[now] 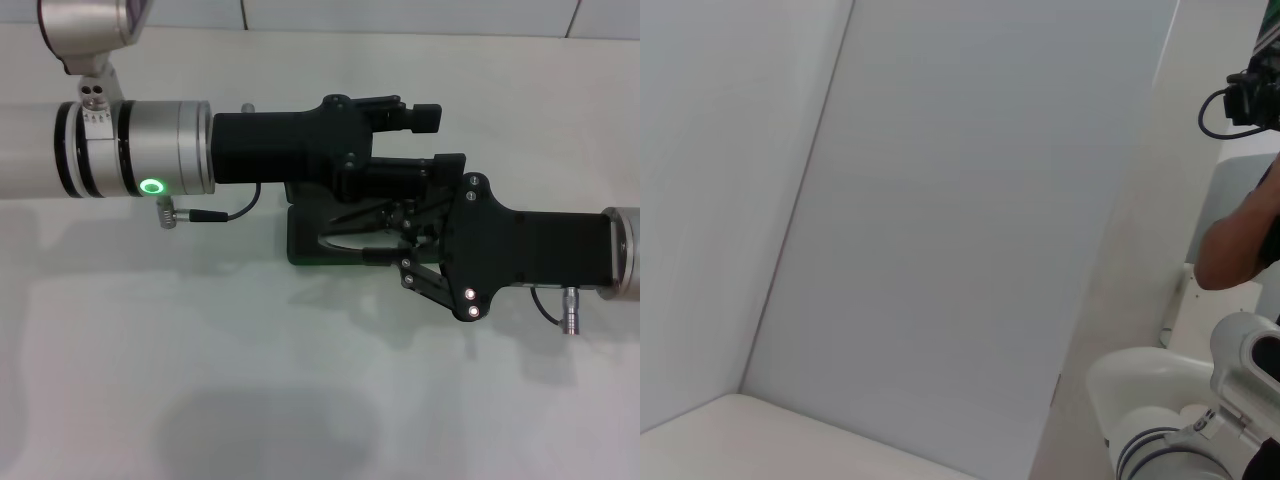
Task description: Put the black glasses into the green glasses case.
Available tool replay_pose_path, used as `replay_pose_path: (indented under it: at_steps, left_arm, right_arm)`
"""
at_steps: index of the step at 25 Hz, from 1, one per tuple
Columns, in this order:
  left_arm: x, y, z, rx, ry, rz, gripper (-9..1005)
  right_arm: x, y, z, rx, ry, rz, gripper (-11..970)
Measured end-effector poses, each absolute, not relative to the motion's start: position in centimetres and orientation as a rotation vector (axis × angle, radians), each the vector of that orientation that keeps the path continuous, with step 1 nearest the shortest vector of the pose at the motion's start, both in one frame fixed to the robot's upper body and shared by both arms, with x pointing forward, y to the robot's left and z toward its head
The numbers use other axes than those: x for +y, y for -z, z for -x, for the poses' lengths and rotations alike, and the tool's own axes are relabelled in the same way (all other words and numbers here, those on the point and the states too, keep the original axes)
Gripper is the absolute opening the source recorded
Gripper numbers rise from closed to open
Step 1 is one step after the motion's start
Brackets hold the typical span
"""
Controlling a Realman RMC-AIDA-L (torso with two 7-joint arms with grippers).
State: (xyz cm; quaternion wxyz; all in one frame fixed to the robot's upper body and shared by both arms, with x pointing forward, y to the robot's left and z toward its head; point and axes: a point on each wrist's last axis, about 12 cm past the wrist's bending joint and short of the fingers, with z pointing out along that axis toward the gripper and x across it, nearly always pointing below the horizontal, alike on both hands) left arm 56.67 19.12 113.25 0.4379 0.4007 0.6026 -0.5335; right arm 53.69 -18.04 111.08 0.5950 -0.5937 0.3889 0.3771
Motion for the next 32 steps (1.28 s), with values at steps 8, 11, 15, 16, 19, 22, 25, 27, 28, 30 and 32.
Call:
replay_pose_path:
  at_steps: [8,11,15,16,19,22,25,27,28,30,32]
  left_arm:
    - [20.4,-113.4,-57.2,1.465,1.264,-0.885,786]
    - [22.4,-113.2,-57.7,1.452,1.178,-0.724,786]
    - [23.8,-112.5,-57.9,1.445,1.107,-0.578,786]
    - [24.0,-112.4,-57.9,1.443,1.101,-0.564,786]
    - [24.2,-112.4,-58.0,1.445,1.093,-0.54,786]
    - [24.2,-112.5,-58.3,1.455,1.093,-0.528,787]
    - [24.0,-112.6,-58.5,1.459,1.092,-0.524,787]
    - [23.8,-112.7,-58.7,1.463,1.088,-0.529,787]
    - [23.7,-112.7,-58.8,1.464,1.087,-0.533,787]
    - [23.5,-112.8,-58.9,1.466,1.088,-0.54,787]
    - [23.3,-112.8,-59.0,1.467,1.091,-0.547,787]
  right_arm:
    - [-18.5,-110.5,-53.5,0.901,-0.825,1.397,120]
    - [-19.0,-109.7,-54.0,0.957,-0.704,1.406,120]
    - [-18.1,-108.4,-54.9,1.06,-0.517,1.487,121]
    - [-17.7,-108.1,-54.9,1.08,-0.461,1.513,121]
    - [-16.3,-107.5,-55.0,1.115,-0.31,1.576,121]
    - [-15.0,-107.2,-54.7,1.142,-0.191,1.598,121]
    - [-14.3,-107.0,-54.7,1.167,-0.12,1.602,121]
    - [-14.1,-106.9,-54.6,1.192,-0.11,1.589,121]
    - [-14.1,-106.9,-54.7,1.208,-0.109,1.578,122]
    - [-14.0,-106.8,-54.8,1.243,-0.108,1.558,122]
    - [-13.8,-106.7,-54.8,1.267,-0.111,1.55,122]
